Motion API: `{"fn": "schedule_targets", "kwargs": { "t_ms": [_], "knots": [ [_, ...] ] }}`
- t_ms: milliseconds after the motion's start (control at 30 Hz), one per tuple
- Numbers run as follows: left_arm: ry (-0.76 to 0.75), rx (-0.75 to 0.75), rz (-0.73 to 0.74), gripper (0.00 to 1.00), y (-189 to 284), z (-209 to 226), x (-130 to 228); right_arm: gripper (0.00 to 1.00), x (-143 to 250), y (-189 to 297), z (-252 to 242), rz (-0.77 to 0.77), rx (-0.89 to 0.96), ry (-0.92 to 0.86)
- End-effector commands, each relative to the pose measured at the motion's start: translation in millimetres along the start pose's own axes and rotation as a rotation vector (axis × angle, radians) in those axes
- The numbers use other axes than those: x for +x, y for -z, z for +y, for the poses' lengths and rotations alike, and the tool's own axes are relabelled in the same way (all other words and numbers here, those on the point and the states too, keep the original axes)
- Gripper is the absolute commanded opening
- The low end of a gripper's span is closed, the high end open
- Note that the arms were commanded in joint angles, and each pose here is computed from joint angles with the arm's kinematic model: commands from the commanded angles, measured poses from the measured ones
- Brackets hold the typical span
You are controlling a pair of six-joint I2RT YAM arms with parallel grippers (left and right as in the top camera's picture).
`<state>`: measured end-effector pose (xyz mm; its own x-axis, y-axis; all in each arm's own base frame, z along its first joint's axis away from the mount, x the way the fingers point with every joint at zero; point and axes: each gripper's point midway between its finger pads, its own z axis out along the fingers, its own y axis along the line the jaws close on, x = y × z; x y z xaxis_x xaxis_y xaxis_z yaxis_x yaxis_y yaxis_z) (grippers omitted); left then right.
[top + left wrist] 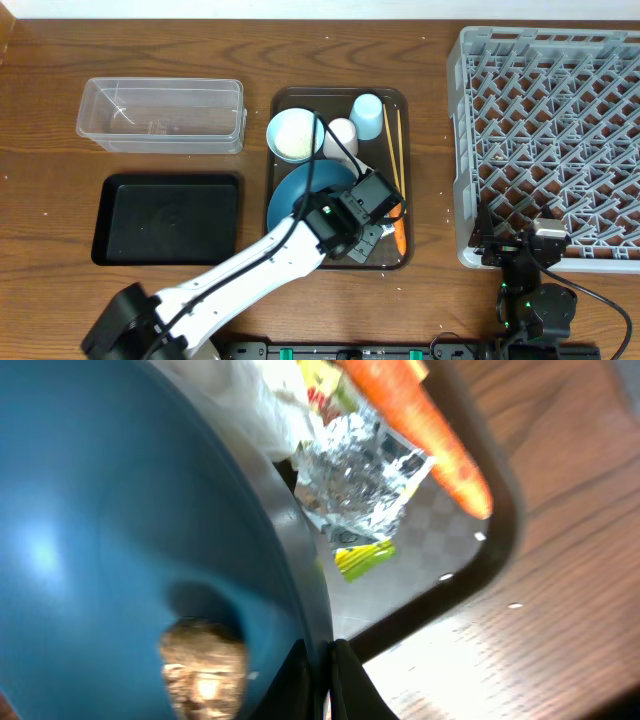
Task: Sort waste into correct bins and load items into the dishwasher rack
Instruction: 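Lift the blue plate and carry it left over the black tray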
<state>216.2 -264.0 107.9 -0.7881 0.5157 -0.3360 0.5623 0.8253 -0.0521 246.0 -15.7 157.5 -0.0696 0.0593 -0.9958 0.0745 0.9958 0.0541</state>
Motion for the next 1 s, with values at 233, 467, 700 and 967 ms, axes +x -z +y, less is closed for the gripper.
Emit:
{"fn": "schedule_targets", "kwargs": {
  "t_ms": [233, 467, 700, 967],
  "knots": [
    [0.138, -0.001, -0.104, 0.06, 33, 25, -12, 0.99, 0, 0, -3, -0.002, 0.014, 0.001],
    [0.226, -0.02, -0.165, 0.06, 55, 55, -18, 0.99, 0, 0, -3, -0.002, 0.014, 0.001],
    [0.402, -0.055, -0.27, 0.06, 91, 103, -20, 0.99, 0, 0, -3, -0.002, 0.014, 0.001],
    [0.601, 0.001, -0.375, 0.06, 128, 150, -14, 0.99, 0, 0, -3, -0.002, 0.014, 0.001]
  ]
}}
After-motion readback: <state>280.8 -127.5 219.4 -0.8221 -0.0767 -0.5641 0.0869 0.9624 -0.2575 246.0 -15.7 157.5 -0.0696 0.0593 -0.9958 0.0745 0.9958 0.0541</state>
